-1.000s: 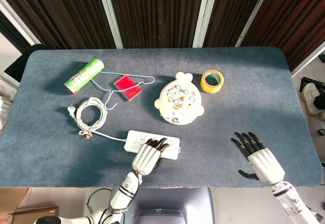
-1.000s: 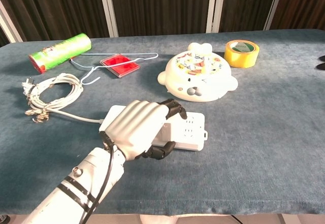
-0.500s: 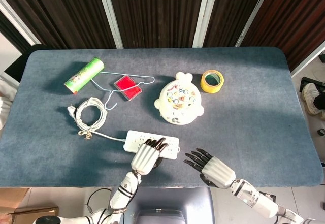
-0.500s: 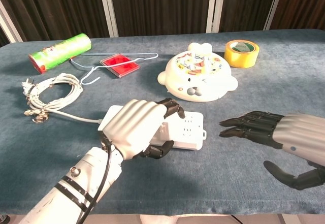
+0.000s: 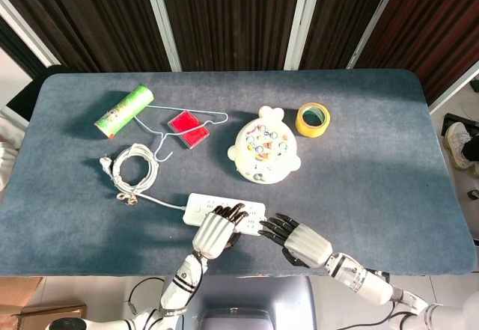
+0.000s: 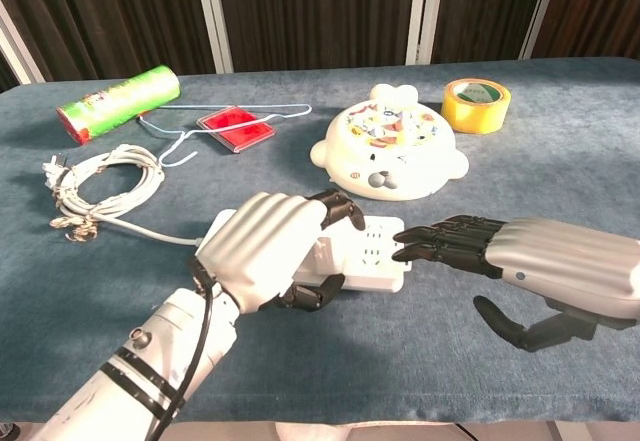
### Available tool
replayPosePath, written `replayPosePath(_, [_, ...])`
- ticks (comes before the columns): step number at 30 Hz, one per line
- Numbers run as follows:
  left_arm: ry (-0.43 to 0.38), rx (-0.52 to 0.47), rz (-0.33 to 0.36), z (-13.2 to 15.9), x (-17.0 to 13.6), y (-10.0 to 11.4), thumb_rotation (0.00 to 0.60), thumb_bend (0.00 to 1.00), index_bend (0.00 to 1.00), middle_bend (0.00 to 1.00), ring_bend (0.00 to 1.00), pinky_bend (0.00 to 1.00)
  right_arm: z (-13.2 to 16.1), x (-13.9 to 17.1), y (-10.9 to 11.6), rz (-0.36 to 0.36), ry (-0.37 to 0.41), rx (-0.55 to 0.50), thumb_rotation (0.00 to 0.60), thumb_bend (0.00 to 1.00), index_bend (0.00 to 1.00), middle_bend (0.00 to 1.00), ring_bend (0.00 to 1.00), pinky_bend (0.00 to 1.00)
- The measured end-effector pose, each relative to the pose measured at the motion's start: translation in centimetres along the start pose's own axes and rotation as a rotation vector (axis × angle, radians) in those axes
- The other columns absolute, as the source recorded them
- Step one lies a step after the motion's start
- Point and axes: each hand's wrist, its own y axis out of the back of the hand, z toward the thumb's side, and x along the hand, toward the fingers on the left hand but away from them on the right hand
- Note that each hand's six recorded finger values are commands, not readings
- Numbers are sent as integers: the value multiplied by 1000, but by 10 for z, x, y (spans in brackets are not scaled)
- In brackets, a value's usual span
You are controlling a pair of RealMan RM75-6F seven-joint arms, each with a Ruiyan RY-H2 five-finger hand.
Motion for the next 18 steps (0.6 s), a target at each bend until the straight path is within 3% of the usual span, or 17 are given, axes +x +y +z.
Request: replayPosePath(18, [2,3,8,-2,0,2,600,529,348,466,416,455,8,-30,-30,103,-33,-31,600,838,0,97,0,0])
